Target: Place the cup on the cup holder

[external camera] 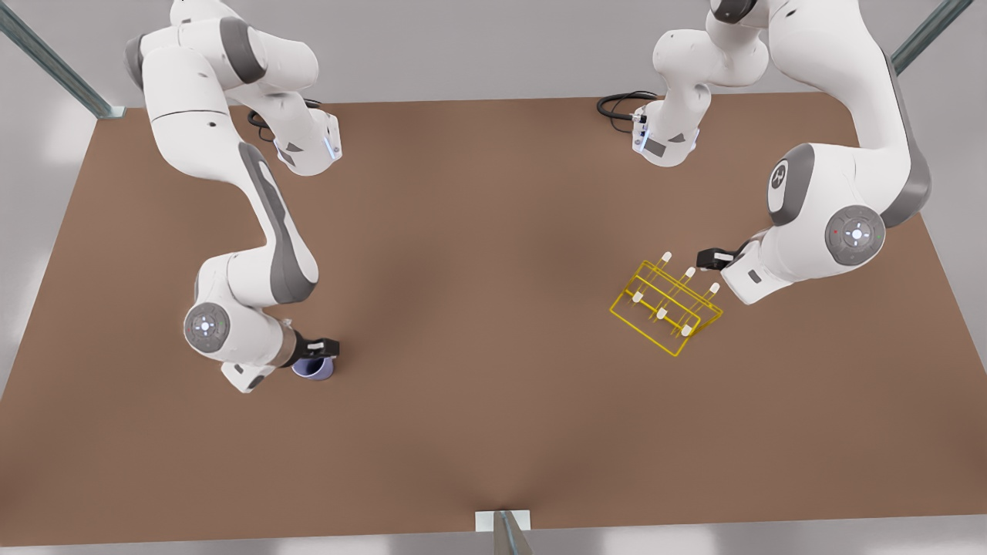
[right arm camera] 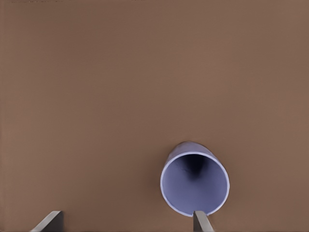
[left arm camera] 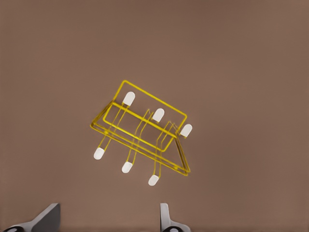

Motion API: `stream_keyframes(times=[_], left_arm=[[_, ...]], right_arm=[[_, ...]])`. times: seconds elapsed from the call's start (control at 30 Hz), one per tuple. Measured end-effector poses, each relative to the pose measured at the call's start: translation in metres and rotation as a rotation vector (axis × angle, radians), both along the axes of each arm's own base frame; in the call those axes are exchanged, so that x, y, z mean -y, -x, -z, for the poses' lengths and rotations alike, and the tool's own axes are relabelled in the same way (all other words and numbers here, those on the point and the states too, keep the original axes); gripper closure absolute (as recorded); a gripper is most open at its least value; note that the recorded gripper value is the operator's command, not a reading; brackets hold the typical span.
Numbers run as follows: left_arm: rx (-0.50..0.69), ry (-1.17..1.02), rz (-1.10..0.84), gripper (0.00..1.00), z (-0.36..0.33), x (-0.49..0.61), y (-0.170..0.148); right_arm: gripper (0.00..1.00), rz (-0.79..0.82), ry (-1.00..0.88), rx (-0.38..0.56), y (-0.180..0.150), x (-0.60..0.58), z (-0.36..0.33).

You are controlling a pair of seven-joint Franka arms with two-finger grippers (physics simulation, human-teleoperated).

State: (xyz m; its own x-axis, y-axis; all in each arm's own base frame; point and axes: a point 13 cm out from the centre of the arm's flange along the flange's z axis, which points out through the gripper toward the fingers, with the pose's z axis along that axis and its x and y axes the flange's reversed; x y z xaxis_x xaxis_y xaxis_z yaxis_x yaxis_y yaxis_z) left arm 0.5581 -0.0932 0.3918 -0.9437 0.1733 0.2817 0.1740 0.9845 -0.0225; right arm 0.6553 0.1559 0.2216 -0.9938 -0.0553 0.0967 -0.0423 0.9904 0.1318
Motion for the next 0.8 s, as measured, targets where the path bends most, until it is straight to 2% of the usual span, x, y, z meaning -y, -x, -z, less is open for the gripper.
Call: stream_keyframes(times=[0.33,0.6,0.8], left_arm=[[-0.008,-0.002,-0.001,0.0,0.003,-0.001,0.0],[-0.011,-0.003,-0.002,0.0,0.004,-0.001,0.0],[-0.013,-0.003,-0.002,0.0,0.005,-0.001,0.0]], right_arm=[[0.0,0.032,0.011,0.018,-0.013,0.001,0.049],[0.0,0.007,0.056,-0.038,0.016,0.003,0.069],[0.0,0.008,0.069,-0.05,0.018,0.006,0.095]])
